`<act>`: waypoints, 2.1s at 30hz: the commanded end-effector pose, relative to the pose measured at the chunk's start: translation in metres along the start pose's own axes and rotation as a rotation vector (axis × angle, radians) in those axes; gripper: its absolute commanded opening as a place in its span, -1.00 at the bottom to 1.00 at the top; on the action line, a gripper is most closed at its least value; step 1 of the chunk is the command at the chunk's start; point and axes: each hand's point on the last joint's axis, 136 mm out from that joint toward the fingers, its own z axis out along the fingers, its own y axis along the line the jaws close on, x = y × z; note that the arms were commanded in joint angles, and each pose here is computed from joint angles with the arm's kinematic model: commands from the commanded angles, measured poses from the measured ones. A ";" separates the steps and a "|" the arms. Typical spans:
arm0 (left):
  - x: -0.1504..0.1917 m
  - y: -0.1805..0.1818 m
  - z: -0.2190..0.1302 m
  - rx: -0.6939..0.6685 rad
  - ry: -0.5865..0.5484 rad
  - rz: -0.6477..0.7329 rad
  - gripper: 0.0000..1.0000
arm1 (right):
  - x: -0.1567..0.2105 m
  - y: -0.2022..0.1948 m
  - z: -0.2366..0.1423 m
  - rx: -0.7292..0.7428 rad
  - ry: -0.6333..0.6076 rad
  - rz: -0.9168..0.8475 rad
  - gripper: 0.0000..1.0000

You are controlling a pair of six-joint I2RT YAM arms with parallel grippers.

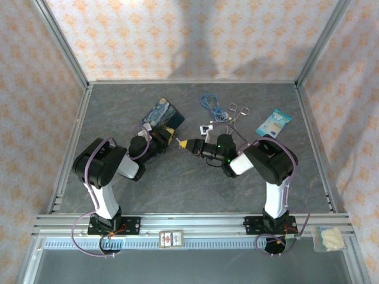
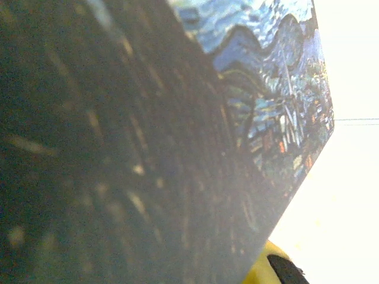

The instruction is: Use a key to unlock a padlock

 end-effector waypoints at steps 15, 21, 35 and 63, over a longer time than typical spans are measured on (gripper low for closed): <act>0.006 -0.021 -0.004 0.100 0.019 -0.001 -1.00 | -0.008 -0.008 0.009 0.008 -0.035 0.015 -1.00; 0.007 -0.023 -0.004 0.106 0.023 0.003 -1.00 | -0.013 -0.009 0.013 0.004 -0.047 0.022 -1.00; 0.010 -0.024 -0.004 0.113 0.027 0.001 -1.00 | -0.009 -0.020 0.010 0.042 -0.052 0.033 -1.00; 0.014 -0.025 -0.002 0.112 0.031 0.005 -1.00 | -0.009 -0.010 0.001 0.022 -0.065 0.027 -1.00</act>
